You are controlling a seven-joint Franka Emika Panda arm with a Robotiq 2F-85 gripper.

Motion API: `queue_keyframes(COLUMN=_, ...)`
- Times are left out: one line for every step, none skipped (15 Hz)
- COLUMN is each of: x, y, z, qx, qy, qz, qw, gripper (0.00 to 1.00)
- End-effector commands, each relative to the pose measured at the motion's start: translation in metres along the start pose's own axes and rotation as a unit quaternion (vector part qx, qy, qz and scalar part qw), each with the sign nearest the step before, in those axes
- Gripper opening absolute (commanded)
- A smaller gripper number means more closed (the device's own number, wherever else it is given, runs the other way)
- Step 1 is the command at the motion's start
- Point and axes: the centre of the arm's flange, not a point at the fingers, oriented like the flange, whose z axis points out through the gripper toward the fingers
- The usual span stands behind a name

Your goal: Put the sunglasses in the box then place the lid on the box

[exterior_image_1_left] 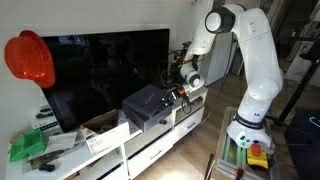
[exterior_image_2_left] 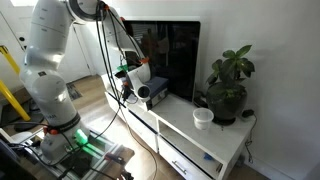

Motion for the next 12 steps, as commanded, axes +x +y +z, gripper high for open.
queue_keyframes(x=0.0036, y=-0.0013, z=0.0160, qx=-0.009, qy=0.023, qz=0.007, qw=0.9997, gripper=0.01)
queue_keyframes(x=0.0042, y=-0.0005, z=0.0177, qx=-0.014, qy=0.031, qz=0.004, qw=0.9994, gripper=0.01)
queue_keyframes(x=0.0044, y=-0.0007, z=0.0192, qx=-0.019, qy=0.034, qz=0.006, qw=0.9992, gripper=0.01)
queue_keyframes(x=0.0039, y=-0.0007, z=0.0209, qx=-0.027, qy=0.037, qz=0.006, qw=0.9989, gripper=0.01)
queue_keyframes(x=0.0038, y=-0.0006, z=0.0216, qx=-0.034, qy=0.042, qz=0.006, qw=0.9985, gripper=0.01)
queue_keyframes(x=0.0027, y=-0.0009, z=0.0222, qx=-0.038, qy=0.042, qz=0.005, qw=0.9984, gripper=0.01)
queue_keyframes(x=0.0021, y=-0.0015, z=0.0227, qx=-0.042, qy=0.044, qz=0.004, qw=0.9981, gripper=0.01)
queue_keyframes(x=0.0013, y=-0.0021, z=0.0233, qx=-0.045, qy=0.044, qz=0.003, qw=0.9980, gripper=0.01)
queue_keyframes(x=0.0006, y=-0.0032, z=0.0237, qx=-0.045, qy=0.044, qz=0.003, qw=0.9980, gripper=0.01)
queue_keyframes(x=0.0005, y=-0.0040, z=0.0238, qx=-0.046, qy=0.045, qz=0.002, qw=0.9980, gripper=0.01)
queue_keyframes(x=0.0004, y=-0.0043, z=0.0237, qx=-0.047, qy=0.045, qz=0.002, qw=0.9979, gripper=0.01)
queue_keyframes(x=0.0002, y=-0.0050, z=0.0234, qx=-0.047, qy=0.046, qz=0.001, qw=0.9978, gripper=0.01)
